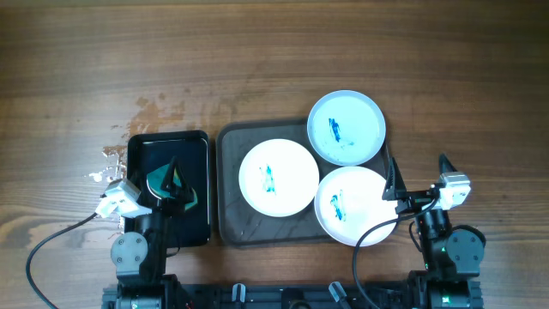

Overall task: Clean dirty plates on tray and stack at the side
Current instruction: 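Move the left gripper down toward the green sponge in the black tray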

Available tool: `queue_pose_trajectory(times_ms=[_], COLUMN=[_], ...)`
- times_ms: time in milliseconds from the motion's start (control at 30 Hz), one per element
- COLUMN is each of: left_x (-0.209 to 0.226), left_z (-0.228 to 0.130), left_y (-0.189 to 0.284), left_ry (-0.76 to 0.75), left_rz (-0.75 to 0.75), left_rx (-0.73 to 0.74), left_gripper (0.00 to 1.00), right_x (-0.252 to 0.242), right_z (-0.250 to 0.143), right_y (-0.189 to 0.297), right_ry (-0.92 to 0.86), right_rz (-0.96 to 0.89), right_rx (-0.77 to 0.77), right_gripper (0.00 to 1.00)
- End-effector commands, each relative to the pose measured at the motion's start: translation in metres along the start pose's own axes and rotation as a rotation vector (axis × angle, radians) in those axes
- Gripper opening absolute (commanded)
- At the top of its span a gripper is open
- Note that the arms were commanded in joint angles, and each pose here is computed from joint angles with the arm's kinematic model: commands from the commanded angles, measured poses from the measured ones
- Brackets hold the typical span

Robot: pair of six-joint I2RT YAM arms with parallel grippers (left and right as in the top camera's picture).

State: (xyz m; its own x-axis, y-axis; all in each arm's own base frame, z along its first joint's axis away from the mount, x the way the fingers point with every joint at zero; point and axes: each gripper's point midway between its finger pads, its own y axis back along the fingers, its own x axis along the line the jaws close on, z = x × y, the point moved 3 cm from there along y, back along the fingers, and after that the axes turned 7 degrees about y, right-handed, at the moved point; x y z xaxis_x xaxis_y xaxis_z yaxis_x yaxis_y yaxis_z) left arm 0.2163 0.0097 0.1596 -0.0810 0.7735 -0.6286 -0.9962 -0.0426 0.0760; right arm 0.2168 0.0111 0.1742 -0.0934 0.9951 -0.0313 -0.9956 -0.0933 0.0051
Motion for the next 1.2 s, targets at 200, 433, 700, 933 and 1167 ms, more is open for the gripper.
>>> queue_pose_trajectory(times_ms=[200, 433, 700, 933, 1167], left_x=[0.0014, 0.0014, 0.0045, 0.0055, 0.0054], left_z=[-0.0003, -0.0003, 0.0037, 0.0041, 0.0041], left_y=[0.0002, 0.0002, 0.0003, 0.0003, 0.0003], left_ry=[-0.015, -0.015, -0.016, -0.400, -0.412], left_rz=[0.002, 0.002, 0.026, 0.038, 0.037], left_rx=[-0.001, -0.001, -0.027, -0.024, -0.024], left_gripper=[1.00, 1.00, 1.00, 1.00, 1.00], right_x=[-0.0034, -0.0034, -0.0034, -0.0034, -0.0034], right_z=[0.0005, 0.0005, 0.0005, 0.0005, 0.0005], right_y=[0.0002, 0.0002, 0.0002, 0.0002, 0.0002], right_ry=[-0.014, -0.014, -0.014, -0.014, -0.014], right_rz=[-0.022, -0.021, -0.021, -0.021, -0.021], right_rx=[-0.004, -0.004, -0.004, -0.004, -0.004], right_gripper=[1.00, 1.00, 1.00, 1.00, 1.00])
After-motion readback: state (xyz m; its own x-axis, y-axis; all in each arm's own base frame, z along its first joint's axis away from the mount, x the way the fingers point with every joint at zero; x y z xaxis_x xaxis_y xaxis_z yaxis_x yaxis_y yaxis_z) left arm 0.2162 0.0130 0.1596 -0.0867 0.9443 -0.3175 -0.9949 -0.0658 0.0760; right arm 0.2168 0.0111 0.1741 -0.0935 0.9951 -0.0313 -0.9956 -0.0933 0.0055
